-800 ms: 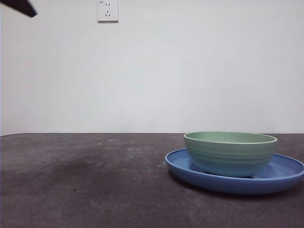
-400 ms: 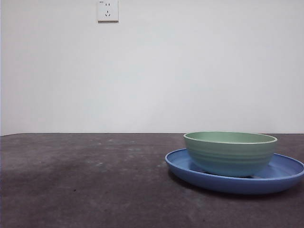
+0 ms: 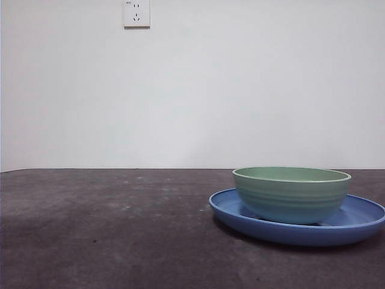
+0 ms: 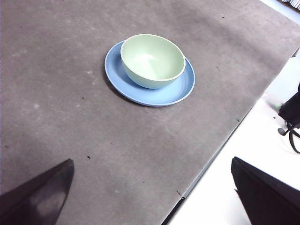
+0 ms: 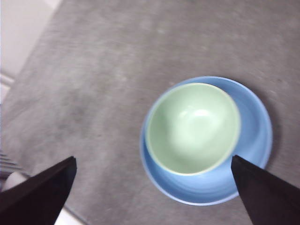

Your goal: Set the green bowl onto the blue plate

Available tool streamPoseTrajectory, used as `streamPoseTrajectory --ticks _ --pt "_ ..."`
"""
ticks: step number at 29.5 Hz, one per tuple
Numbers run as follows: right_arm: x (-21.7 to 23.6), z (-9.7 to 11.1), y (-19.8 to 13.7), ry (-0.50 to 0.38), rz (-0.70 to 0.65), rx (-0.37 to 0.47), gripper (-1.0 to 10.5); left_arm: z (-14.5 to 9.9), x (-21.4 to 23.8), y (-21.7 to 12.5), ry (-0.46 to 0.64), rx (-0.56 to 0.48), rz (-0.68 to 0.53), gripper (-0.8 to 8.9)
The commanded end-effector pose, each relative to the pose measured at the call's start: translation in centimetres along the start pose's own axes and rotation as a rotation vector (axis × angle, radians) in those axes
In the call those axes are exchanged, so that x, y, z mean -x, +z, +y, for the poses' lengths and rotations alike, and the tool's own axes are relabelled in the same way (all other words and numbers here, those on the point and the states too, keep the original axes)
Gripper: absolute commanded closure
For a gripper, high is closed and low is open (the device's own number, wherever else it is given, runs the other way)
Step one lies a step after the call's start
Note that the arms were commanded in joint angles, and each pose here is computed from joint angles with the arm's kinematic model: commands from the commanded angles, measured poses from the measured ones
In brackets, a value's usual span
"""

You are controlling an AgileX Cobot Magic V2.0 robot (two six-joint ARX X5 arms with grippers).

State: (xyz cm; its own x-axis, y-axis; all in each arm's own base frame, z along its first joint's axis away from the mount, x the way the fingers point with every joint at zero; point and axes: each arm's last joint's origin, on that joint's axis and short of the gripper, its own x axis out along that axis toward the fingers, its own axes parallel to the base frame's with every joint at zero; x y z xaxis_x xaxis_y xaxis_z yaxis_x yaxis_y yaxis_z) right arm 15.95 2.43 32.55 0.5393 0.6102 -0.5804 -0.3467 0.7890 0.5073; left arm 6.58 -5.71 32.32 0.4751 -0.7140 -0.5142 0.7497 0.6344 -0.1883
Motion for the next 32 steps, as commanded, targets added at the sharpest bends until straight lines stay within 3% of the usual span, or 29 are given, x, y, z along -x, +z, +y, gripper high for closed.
streamPoseTrajectory --ticks 1,11,15,32 --pt "-0.8 -1.3 1.0 -0.023 0.022 -0.004 3.5 -0.1 0.3 0.1 -0.010 0.025 -0.015 1.88" --pt "-7.1 -8.0 2.2 -0.069 0.235 -0.121 3.5 -0.3 0.8 0.0 -0.011 0.034 -0.039 1.88" --pt "-9.6 -10.1 2.2 -0.068 0.286 -0.140 4.8 -0.3 0.8 0.0 -0.011 0.034 -0.040 1.88" --pt "-14.4 -14.2 1.3 -0.097 0.370 -0.200 6.9 -0.3 0.8 0.0 -0.011 0.034 -0.040 1.88"
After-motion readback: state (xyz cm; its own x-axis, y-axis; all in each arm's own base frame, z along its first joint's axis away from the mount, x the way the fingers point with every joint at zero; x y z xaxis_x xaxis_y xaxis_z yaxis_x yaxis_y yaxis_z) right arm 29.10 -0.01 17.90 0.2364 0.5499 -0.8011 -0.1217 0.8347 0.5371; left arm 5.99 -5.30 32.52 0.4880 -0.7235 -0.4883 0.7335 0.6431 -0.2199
